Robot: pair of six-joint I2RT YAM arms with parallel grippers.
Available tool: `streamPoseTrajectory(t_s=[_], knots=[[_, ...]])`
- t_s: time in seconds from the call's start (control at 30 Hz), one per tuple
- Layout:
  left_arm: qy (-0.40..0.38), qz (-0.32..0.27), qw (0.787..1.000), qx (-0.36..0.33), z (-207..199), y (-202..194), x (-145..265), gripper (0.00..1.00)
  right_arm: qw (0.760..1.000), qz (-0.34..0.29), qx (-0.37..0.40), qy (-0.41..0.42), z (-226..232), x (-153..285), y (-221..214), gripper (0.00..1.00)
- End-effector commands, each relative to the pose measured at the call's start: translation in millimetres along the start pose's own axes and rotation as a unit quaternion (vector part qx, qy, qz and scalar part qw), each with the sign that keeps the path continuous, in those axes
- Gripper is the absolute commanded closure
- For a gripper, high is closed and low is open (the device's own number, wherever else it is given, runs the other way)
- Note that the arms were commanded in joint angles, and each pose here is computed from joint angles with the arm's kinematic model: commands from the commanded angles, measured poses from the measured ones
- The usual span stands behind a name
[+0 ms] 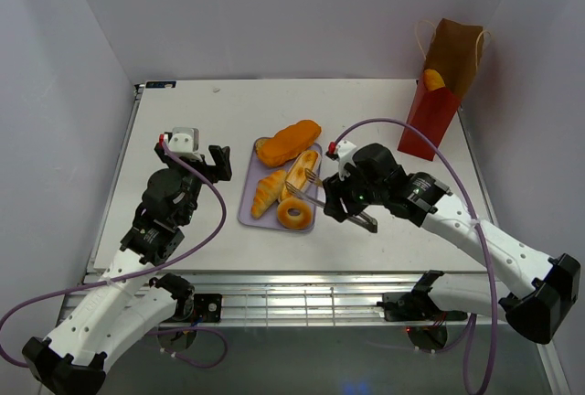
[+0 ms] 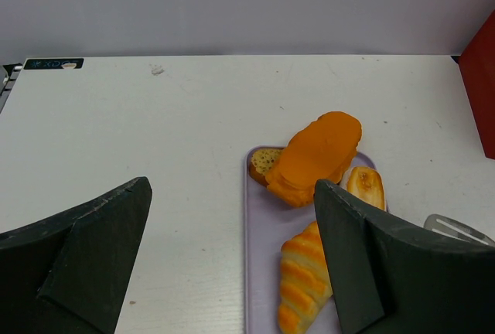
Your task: Place the fake bread into the paper bag
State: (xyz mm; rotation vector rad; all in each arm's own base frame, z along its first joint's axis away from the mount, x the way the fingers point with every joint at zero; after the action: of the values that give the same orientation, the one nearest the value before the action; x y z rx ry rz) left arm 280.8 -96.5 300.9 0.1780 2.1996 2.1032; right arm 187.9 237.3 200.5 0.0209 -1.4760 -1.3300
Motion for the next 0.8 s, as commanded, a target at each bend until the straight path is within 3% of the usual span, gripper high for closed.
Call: streamPoseTrajectory(t_s=[0.0, 0.33, 0.77], knots=[[-0.001, -0.007, 1.000, 0.000, -0.5, 2.9, 1.1, 0.03, 0.999, 0.026, 0.020, -0.006, 0.1, 11.3, -19.1, 0.39], [0.001, -0.004, 1.000, -0.002, 0.1, 1.0, 0.2, 0.03, 0.998, 0.069, 0.008, -0.009, 0.0, 0.0, -57.3, 0.40], [0.000, -0.004, 1.000, -0.002, -0.4, 1.0, 0.2, 0.03, 0.999, 0.051, 0.000, 0.001, 4.2, -12.1, -51.7, 0.42]])
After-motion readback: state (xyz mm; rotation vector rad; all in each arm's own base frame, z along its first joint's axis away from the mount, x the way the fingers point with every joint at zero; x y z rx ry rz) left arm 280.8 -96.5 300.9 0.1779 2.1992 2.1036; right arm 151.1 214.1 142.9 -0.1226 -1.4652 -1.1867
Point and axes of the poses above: each gripper's point midway between its finger pads, its own x axis back along the fingers, its own z axis along the line the jaws close on, y = z × x, the point moved 1 cm from there along x, back along the fingers, and after that the axes turned 2 degrees about -x, right-handed, at the moved point
